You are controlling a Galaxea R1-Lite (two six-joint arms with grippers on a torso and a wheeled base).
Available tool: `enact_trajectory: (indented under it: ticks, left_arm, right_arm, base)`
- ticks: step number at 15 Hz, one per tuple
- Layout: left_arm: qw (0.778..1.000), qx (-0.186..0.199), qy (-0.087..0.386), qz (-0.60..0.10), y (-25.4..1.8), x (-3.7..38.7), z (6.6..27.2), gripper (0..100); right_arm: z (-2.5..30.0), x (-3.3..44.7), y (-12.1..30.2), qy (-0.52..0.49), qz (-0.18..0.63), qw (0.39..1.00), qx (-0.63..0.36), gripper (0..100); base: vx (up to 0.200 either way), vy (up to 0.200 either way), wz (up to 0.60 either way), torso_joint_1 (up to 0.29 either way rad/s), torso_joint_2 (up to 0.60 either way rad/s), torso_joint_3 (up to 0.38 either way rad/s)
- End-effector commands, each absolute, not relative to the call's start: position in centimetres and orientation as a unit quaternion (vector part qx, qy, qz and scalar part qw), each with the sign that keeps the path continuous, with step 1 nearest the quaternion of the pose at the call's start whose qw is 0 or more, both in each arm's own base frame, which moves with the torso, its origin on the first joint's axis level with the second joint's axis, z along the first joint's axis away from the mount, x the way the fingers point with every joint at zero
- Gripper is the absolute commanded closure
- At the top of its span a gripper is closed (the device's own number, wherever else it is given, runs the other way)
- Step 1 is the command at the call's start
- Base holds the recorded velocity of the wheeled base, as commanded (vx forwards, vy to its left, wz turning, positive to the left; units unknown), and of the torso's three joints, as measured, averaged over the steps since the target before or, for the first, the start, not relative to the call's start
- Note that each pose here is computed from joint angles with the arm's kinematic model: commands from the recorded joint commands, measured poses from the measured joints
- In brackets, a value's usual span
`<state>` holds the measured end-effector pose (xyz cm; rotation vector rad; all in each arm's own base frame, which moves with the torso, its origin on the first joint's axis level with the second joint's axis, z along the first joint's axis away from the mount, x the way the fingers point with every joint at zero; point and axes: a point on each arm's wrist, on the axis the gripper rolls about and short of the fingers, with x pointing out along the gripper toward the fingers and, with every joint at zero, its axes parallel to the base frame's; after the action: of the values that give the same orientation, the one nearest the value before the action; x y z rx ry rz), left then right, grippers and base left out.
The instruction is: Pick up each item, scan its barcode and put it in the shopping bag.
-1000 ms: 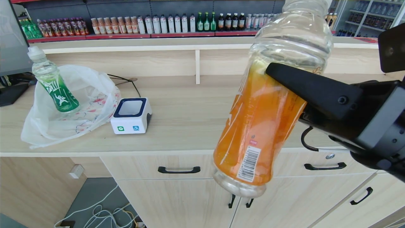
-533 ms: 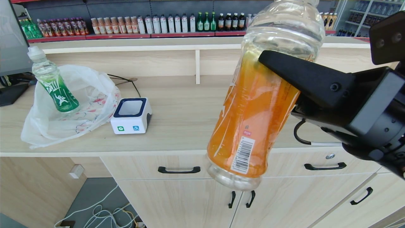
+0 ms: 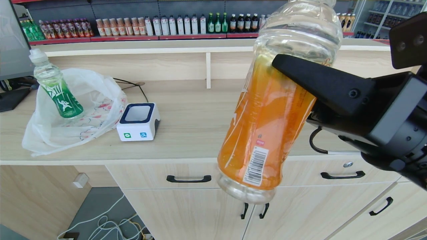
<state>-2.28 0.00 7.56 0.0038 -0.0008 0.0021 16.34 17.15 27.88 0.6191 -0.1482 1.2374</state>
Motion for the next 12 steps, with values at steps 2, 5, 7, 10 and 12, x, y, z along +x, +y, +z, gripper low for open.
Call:
enact_trajectory:
  ticks: [2,5,7,10,12]
  left_arm:
    - [1.0,0.002,-0.001,0.001,0.0,-2.28,7.56,0]
    - [1.0,0.002,-0.001,0.002,0.0,-2.28,7.56,0]
    - [1.0,0.002,-0.001,0.002,0.0,-2.28,7.56,0]
    - [1.0,0.002,-0.001,0.002,0.0,-2.28,7.56,0]
    - [1.0,0.002,-0.001,0.002,0.0,-2.28,7.56,0]
  right_arm:
    - [27.96,16.08,16.92,-0.07,0.571,0.767,0.285,100]
    - [28.01,16.09,16.92,-0.071,0.571,0.767,0.286,100]
    - [27.96,16.03,16.97,-0.07,0.572,0.766,0.285,100]
    - [27.68,15.82,17.06,-0.067,0.574,0.766,0.281,100]
    - [27.33,15.51,17.0,-0.065,0.576,0.768,0.274,100]
  base:
    - [0.0,0.0,0.0,0.0,0.0,0.0]
    - [0.0,0.0,0.0,0.0,0.0,0.0]
    - [0.0,0.0,0.0,0.0,0.0,0.0]
    - [0.0,0.0,0.0,0.0,0.0,0.0]
    - [0.0,0.0,0.0,0.0,0.0,0.0]
